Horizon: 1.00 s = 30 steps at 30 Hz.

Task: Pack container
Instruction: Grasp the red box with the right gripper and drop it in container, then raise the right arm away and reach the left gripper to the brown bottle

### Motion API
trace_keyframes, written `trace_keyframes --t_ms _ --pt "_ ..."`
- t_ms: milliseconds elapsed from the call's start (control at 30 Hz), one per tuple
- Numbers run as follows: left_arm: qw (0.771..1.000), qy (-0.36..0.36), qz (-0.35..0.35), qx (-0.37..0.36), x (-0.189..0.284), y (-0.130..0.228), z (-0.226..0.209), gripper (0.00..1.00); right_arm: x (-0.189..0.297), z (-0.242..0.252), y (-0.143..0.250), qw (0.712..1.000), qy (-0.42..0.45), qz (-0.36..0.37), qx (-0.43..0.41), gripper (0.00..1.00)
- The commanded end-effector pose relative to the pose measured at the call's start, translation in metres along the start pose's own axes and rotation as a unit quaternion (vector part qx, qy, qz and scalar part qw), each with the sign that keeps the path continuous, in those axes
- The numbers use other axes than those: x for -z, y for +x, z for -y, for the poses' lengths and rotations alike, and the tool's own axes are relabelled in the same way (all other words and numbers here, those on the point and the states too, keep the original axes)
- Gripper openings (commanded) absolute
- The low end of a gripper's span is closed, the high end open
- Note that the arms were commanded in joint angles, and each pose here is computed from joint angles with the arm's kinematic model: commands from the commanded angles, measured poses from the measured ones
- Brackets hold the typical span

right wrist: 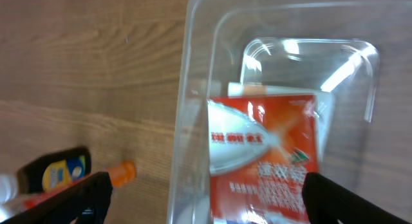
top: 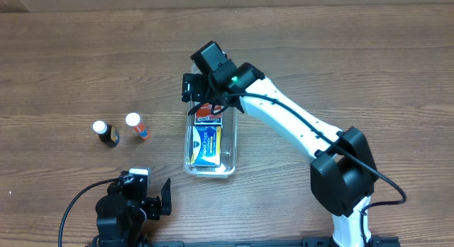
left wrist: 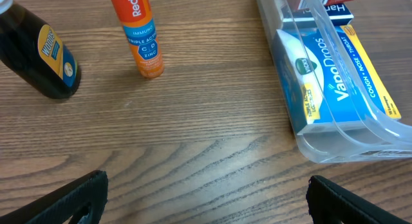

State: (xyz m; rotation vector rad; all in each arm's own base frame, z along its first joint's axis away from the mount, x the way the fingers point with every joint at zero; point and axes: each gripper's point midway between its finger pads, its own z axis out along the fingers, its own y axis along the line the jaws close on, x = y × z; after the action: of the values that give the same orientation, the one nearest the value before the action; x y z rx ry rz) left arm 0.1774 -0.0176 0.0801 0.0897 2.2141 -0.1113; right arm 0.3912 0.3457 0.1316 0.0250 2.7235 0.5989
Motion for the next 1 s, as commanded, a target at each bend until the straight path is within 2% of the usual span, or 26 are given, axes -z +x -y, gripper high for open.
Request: trace_keyframes --t_ms 0,33,133,200,267,333,400,500,533,600,733,833,967 --pt "1.000 0.001 0.006 0.012 0.000 -0.002 0.000 1.00 0.121 0.007 -0.074 0.992 -0.049 0.113 -0.031 1.00" --pt "1.000 -0.007 0.006 0.012 0.001 -0.002 -0.003 1.00 0.160 0.050 -0.096 0.987 -0.030 0.142 -0.073 1.00" --pt "0.999 -0.031 0.029 -0.002 0.001 -0.014 -0.011 1.00 0.213 0.151 -0.119 0.978 0.015 0.160 -0.135 1.00" --pt "0.998 -0.027 0.063 -0.004 0.003 -0.030 -0.010 1.00 0.229 0.204 -0.116 0.976 0.023 0.140 -0.164 1.00" --pt "0.994 0.028 0.105 0.020 0.006 -0.051 0.008 1.00 0.244 0.246 -0.108 0.973 0.038 0.129 -0.189 1.00" --pt "0.989 0.038 0.138 0.030 0.010 -0.067 0.010 1.00 0.251 0.267 -0.101 0.967 0.052 0.121 -0.218 1.00" --pt "0.980 0.048 0.172 0.085 0.024 -0.090 0.011 1.00 0.255 0.280 -0.094 0.963 0.061 0.114 -0.237 1.00" --pt "0.975 0.055 0.176 0.125 0.053 -0.133 0.013 1.00 0.256 0.282 -0.094 0.962 0.062 0.115 -0.240 1.00" --pt "0.977 0.046 0.161 0.130 0.061 -0.154 0.010 1.00 0.256 0.282 -0.094 0.962 0.062 0.115 -0.240 1.00" --pt "0.987 0.015 0.076 0.141 0.061 -0.204 0.000 1.00 0.256 0.282 -0.094 0.962 0.062 0.115 -0.240 1.00" --pt "0.987 0.004 -0.059 0.147 0.034 -0.259 -0.007 1.00 0.256 0.282 -0.094 0.962 0.062 0.115 -0.240 1.00" --pt "0.971 -0.061 -0.175 0.153 -0.007 -0.249 -0.032 1.00 0.256 0.282 -0.094 0.962 0.062 0.115 -0.240 1.00" --pt "0.927 -0.100 -0.307 0.193 -0.055 -0.195 -0.043 1.00 0.256 0.282 -0.094 0.962 0.062 0.115 -0.240 1.00"
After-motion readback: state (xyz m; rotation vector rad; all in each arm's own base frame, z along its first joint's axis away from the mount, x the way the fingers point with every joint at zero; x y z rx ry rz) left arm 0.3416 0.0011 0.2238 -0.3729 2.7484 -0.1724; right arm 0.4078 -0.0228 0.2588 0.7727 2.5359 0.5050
